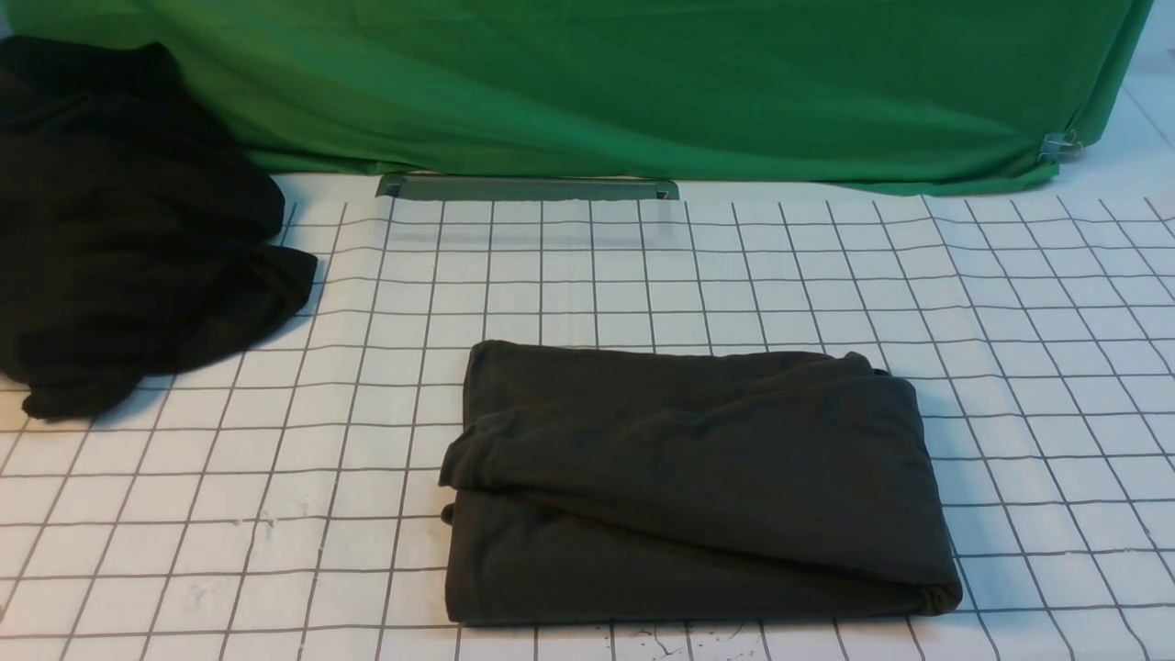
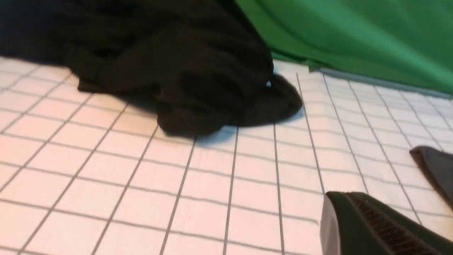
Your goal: Fold a long-sleeved shirt over a white checkered tablecloth.
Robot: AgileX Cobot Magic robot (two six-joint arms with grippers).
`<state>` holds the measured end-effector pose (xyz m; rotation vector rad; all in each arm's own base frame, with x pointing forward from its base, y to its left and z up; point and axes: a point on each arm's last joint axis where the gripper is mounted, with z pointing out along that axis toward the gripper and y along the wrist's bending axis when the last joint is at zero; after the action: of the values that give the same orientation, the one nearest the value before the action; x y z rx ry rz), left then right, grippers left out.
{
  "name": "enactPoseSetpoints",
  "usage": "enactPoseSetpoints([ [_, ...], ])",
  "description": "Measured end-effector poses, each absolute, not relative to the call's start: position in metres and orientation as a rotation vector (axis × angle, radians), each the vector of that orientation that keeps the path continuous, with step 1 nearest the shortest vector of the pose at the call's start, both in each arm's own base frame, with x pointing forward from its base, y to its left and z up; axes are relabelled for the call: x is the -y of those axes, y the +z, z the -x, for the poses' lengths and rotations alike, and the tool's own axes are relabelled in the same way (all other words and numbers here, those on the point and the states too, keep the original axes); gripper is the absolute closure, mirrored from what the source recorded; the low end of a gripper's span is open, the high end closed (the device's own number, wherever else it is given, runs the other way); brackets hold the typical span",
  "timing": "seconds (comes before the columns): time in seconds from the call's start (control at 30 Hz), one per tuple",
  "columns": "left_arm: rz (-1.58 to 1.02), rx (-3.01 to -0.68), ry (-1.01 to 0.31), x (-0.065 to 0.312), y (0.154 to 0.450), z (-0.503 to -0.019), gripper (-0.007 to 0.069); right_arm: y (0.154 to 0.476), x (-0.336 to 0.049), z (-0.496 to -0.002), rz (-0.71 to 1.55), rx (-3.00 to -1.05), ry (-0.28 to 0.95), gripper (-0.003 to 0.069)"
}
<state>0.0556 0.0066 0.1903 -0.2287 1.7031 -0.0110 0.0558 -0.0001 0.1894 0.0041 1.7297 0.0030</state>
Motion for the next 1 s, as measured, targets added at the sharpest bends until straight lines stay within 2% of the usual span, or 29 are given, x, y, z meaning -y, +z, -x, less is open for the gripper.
enactPoseSetpoints([
  [0.27,0.147,-1.72,-0.073,-0.0016,0.1896,-0.0558,0.0624,0.1894,0.0001,-0.0558,-0.004,-1.73,0.003,0.0421],
  [1.0,0.144,-1.719,-0.069,-0.0017,0.1897,-0.0557,0.0624,0.1894,0.0001,-0.0558,-0.004,-1.73,0.003,0.0421],
])
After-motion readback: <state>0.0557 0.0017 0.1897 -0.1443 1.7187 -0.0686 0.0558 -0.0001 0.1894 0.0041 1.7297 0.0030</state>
